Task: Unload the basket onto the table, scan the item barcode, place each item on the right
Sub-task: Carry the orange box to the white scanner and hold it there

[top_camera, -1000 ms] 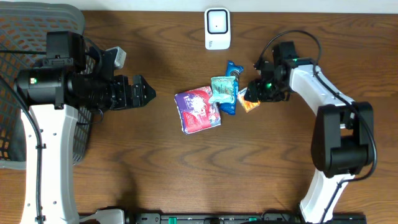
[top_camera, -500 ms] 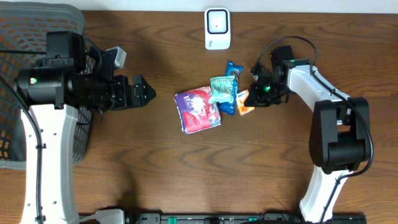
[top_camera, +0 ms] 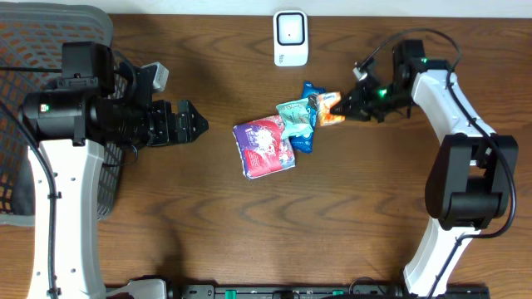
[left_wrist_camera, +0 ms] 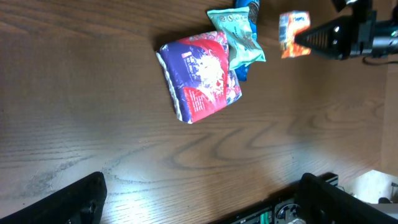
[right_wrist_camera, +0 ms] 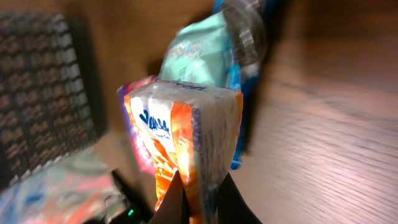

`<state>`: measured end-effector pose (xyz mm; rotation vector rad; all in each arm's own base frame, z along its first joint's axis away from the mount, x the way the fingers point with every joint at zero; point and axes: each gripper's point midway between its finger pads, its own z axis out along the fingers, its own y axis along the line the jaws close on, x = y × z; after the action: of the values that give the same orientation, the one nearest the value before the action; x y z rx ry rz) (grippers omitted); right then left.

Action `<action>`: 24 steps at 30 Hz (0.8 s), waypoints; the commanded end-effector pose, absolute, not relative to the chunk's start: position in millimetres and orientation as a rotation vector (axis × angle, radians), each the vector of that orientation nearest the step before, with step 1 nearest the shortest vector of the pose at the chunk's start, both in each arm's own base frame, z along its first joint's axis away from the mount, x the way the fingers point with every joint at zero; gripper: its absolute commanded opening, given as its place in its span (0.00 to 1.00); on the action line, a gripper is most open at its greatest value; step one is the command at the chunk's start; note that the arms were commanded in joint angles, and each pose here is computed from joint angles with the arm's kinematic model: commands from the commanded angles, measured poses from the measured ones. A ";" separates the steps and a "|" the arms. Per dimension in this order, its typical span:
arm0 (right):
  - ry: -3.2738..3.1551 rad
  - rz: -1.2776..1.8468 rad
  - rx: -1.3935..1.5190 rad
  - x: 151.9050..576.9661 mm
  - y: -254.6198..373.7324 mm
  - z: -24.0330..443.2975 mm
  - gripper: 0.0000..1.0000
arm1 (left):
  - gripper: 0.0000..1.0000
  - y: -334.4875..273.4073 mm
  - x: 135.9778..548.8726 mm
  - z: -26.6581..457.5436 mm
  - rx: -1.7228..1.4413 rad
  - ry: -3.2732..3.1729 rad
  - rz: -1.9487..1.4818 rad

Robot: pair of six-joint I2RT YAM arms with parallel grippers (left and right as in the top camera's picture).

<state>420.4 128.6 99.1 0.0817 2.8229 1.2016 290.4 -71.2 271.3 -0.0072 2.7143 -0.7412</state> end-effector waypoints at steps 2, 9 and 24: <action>2.817 0.759 0.171 460.1 111.2 118.2 0.01 | 0.98 -70.5 289.7 267.5 0.003 2.727 -0.730; 2.401 0.015 0.080 543.5 120.7 189.4 0.01 | 0.98 -70.5 289.6 267.5 0.003 2.728 -0.729; 2.046 -0.360 -0.100 602.5 196.7 156.7 0.01 | 0.98 -70.5 289.7 267.5 0.003 2.727 -0.729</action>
<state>599.5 209.1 169.2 -0.1525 2.0437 -0.2966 290.3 -71.1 271.3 -0.0071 2.7140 -0.7406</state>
